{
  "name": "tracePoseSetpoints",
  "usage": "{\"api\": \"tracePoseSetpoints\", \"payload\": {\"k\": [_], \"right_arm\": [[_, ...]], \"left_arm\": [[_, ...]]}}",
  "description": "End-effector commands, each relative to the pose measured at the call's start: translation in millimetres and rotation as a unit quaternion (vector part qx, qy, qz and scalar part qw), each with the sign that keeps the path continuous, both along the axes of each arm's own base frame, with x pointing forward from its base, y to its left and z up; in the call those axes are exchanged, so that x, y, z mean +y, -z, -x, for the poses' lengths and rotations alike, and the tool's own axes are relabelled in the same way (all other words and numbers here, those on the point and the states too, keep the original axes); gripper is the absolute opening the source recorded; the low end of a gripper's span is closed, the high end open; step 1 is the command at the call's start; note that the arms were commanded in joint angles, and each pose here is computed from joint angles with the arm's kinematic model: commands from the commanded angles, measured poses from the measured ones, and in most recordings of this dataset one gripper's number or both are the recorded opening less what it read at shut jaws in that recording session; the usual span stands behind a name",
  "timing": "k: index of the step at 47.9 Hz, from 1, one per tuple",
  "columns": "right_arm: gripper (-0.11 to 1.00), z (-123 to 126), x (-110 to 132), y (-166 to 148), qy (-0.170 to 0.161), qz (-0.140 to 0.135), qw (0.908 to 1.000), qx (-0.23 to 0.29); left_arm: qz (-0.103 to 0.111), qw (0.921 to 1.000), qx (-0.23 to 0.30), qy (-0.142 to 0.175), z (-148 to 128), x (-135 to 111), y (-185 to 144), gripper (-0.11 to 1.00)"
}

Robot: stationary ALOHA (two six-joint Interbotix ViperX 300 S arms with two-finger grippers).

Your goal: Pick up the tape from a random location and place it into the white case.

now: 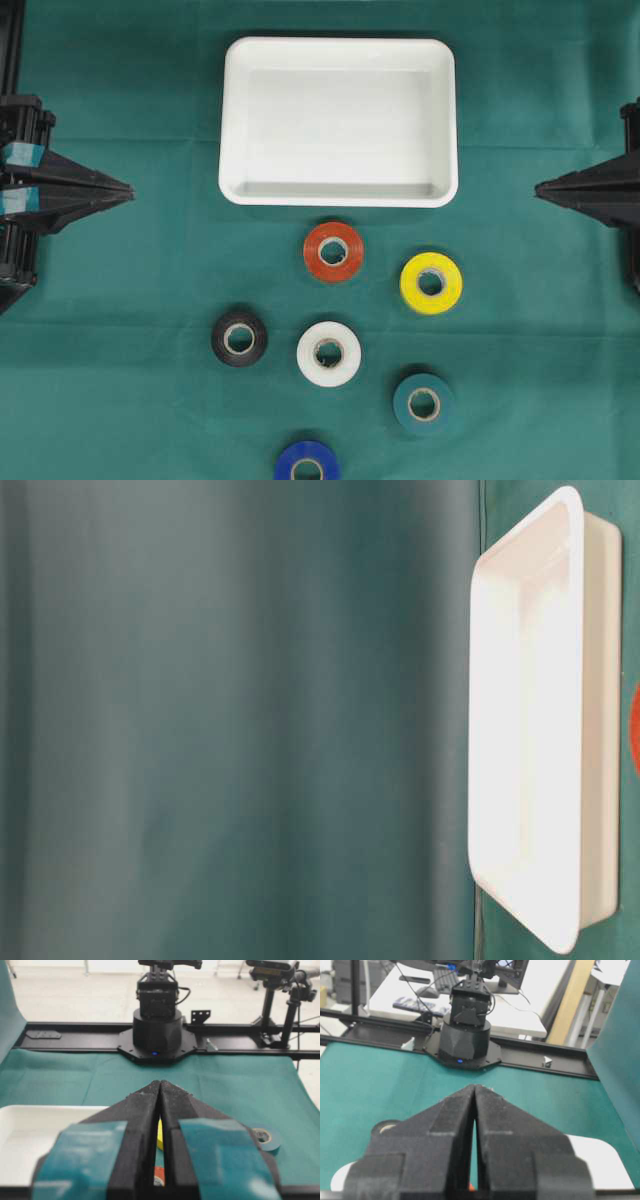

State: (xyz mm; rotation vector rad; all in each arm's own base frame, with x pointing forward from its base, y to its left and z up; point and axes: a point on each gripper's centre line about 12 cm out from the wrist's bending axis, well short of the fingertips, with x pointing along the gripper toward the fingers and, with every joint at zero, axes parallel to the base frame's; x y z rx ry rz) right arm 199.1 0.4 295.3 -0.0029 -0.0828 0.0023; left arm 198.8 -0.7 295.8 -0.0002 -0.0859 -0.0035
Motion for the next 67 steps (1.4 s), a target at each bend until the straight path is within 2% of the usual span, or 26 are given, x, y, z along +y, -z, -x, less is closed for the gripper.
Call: {"api": "tracePoseSetpoints", "payload": {"k": [1,10,26,30,33,35,38,44,47,51,67], "right_arm": [[0.00,-1.7,-0.5,-6.8,0.001,-0.008,0.9999,-0.008],[0.00,-2.6,-0.5,-2.3,0.001,-0.011,0.9998,0.017],[0.00,-3.5,-0.5,-7.6,0.001,-0.018,0.9995,0.026],[0.00,-3.5,-0.5,-8.2,0.000,-0.018,0.9995,0.025],[0.01,-3.7,-0.5,-9.5,0.001,-0.018,0.9995,0.024],[0.08,-3.7,-0.5,-9.5,0.000,-0.018,0.9996,0.024],[0.23,-3.7,-0.5,-9.5,0.000,-0.019,0.9995,0.024],[0.62,-4.1,-0.4,-8.7,0.000,-0.019,0.9993,0.031],[0.80,-4.2,-0.4,-8.0,0.000,-0.019,0.9992,0.035],[0.92,-4.5,-0.4,-9.1,0.000,-0.019,0.9991,0.038],[0.91,-5.0,-0.4,-11.6,0.000,-0.018,0.9990,0.041]], "left_arm": [[0.003,1.0000,0.004,0.007,-2.0,-2.7,-8.0,0.01],[-0.001,0.9999,0.015,0.009,-2.1,-3.7,-6.5,0.01],[0.000,0.9998,0.020,0.009,-3.2,-3.7,-4.7,0.01],[0.001,0.9998,0.021,0.008,-3.5,-3.4,-4.4,0.07],[0.002,0.9997,0.021,0.009,-3.5,-3.6,-4.4,0.19],[0.003,0.9997,0.021,0.009,-3.5,-3.6,-4.4,0.30],[0.003,0.9997,0.021,0.009,-3.5,-3.7,-4.4,0.50],[0.003,0.9997,0.022,0.008,-3.5,-3.4,-4.2,0.86],[0.003,0.9997,0.022,0.009,-3.5,-3.7,-4.2,0.97],[0.004,0.9997,0.022,0.009,-3.5,-3.6,-4.2,1.00],[0.006,0.9997,0.022,0.009,-3.5,-3.4,-4.2,1.00]]}}
